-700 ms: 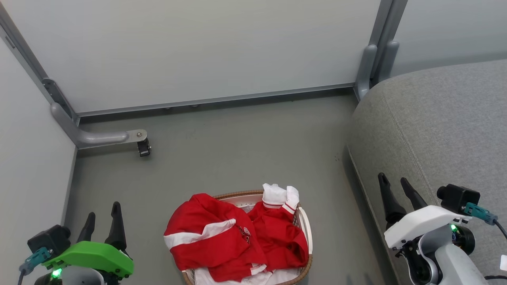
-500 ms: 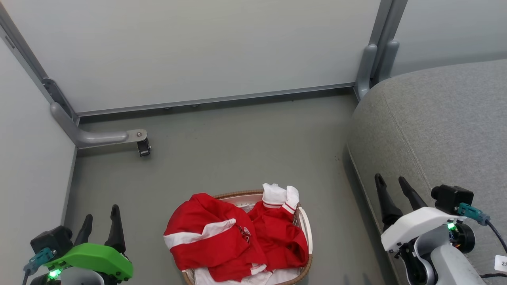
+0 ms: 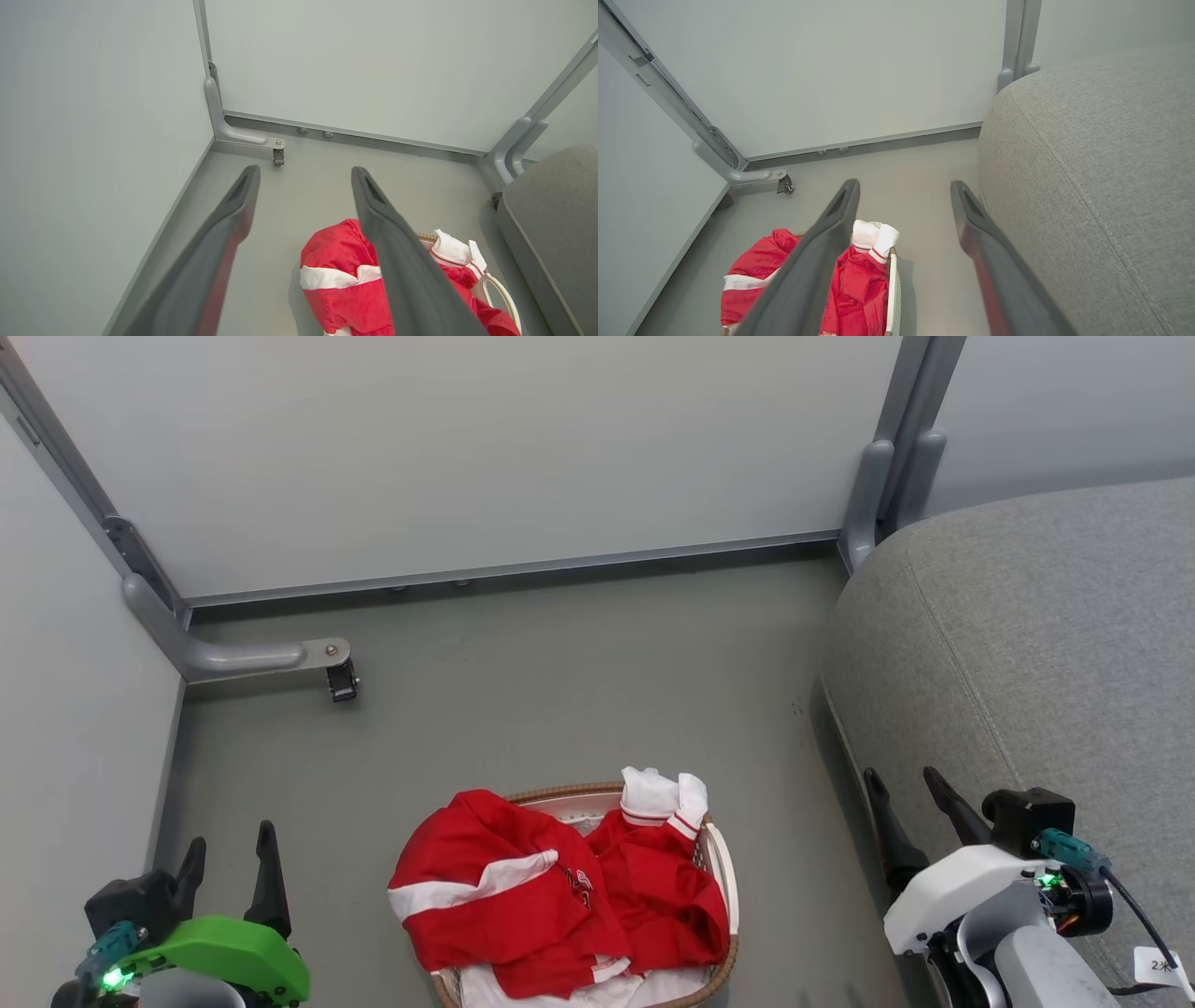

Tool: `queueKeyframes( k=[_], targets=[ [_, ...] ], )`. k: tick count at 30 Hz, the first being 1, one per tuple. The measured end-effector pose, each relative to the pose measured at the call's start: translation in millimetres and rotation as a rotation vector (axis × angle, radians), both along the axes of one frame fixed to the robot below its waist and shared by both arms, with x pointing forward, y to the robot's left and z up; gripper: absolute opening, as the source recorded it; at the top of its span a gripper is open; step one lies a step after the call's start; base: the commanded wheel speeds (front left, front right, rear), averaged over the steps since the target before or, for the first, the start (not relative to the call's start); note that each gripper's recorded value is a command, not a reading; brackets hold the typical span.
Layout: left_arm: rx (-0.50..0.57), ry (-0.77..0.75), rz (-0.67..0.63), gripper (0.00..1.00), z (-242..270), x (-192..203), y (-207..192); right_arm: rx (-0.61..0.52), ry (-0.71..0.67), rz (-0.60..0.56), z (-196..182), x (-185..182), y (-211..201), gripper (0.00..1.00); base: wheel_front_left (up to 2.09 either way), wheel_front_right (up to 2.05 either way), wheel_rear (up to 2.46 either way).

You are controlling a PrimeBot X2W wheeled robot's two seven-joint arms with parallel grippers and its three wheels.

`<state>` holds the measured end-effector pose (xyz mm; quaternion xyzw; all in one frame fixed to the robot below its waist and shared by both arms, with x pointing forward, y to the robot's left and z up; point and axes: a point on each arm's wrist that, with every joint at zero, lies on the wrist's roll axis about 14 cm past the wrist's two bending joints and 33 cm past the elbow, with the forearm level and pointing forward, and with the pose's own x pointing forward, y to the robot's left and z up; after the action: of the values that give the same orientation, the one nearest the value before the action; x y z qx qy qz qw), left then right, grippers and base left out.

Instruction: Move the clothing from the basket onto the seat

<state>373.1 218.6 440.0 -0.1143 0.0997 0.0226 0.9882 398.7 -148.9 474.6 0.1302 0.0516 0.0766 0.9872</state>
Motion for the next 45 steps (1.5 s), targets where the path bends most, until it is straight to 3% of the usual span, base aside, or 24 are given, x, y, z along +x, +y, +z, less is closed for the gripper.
queueKeyframes(
  k=[16, 28, 45],
  targets=[
    [0.056, -0.110, -0.005, 1.00, 24.3, 0.5, 0.1, -0.072, -0.081, -0.014, 15.4, 3.0, -2.3, 1.00, 0.00, 0.00, 0.00],
    [0.127, -0.097, -0.050, 1.00, 15.1, 4.3, -4.8, -0.169, -0.103, 0.007, 12.6, 8.3, 1.3, 1.00, 0.00, 0.00, 0.00],
    [0.205, -0.008, -0.280, 1.00, -35.1, 67.7, -51.0, -0.262, -0.183, 0.067, 12.1, 75.1, 20.4, 1.00, 0.00, 0.00, 0.00]
  ],
)
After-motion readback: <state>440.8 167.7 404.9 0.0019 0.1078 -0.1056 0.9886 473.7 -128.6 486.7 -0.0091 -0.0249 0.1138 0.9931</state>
